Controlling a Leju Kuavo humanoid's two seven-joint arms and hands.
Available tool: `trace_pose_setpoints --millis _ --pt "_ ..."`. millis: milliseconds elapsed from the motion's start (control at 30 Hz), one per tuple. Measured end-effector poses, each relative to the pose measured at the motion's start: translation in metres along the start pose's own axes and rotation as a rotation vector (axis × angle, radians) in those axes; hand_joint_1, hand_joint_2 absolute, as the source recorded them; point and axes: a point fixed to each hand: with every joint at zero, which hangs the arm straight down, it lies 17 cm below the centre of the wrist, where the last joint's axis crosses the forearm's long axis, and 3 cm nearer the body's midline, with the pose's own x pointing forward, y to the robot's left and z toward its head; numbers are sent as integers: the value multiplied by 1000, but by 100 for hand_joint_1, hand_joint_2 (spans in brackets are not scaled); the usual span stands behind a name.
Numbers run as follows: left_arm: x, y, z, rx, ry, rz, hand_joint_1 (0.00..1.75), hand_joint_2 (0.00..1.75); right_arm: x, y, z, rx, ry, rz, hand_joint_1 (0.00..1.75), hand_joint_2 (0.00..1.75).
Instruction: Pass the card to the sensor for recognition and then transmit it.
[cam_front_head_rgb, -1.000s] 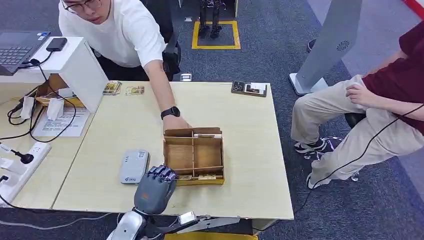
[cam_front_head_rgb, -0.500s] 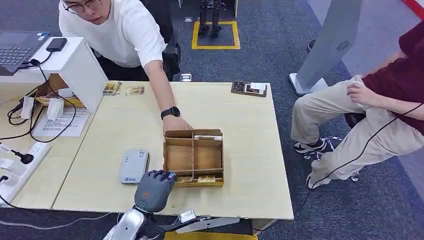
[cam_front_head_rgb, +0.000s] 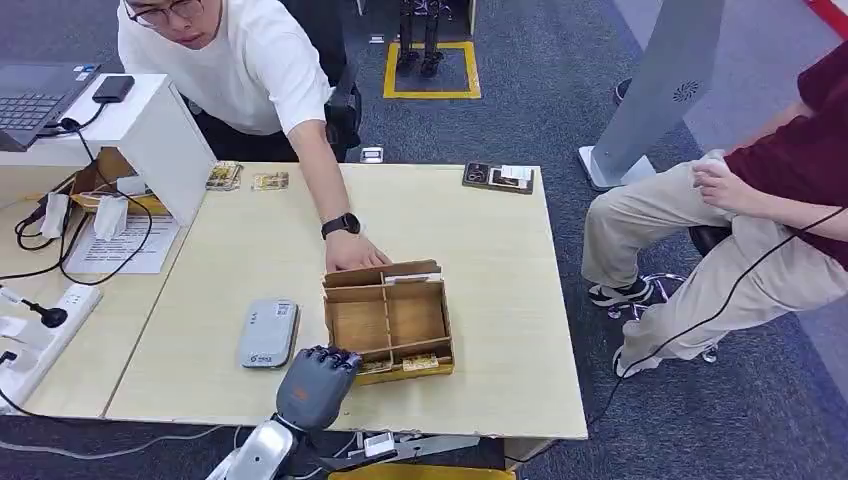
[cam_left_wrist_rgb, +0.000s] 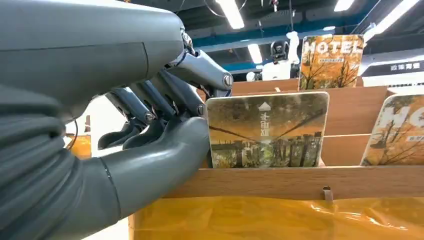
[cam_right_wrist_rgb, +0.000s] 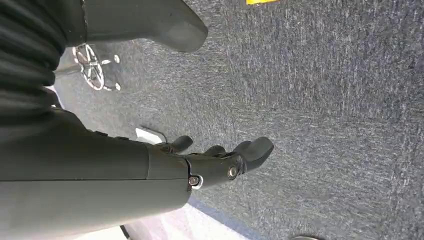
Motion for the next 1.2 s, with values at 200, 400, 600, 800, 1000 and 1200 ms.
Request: trace_pose_setpoints --millis 200,400,600,800,1000,1200 --pt "7 3 2 9 -21 41 175 175 -1 0 0 -3 1 -5 0 175" --pt "17 10 3 32 -44 59 0 175 -1 -1 0 -4 3 -11 0 175" --pt "17 21 1 65 -25 86 0 175 -4 -1 0 -8 7 -13 0 175" --pt "9 28 0 88 13 102 0 175 -5 -1 0 -7 8 -13 0 175" --pt "10 37 -3 122 7 123 0 175 -6 -1 0 -12 12 -18 0 175" --pt "0 45 -4 146 43 122 0 175 -8 -1 1 -12 16 -19 0 175"
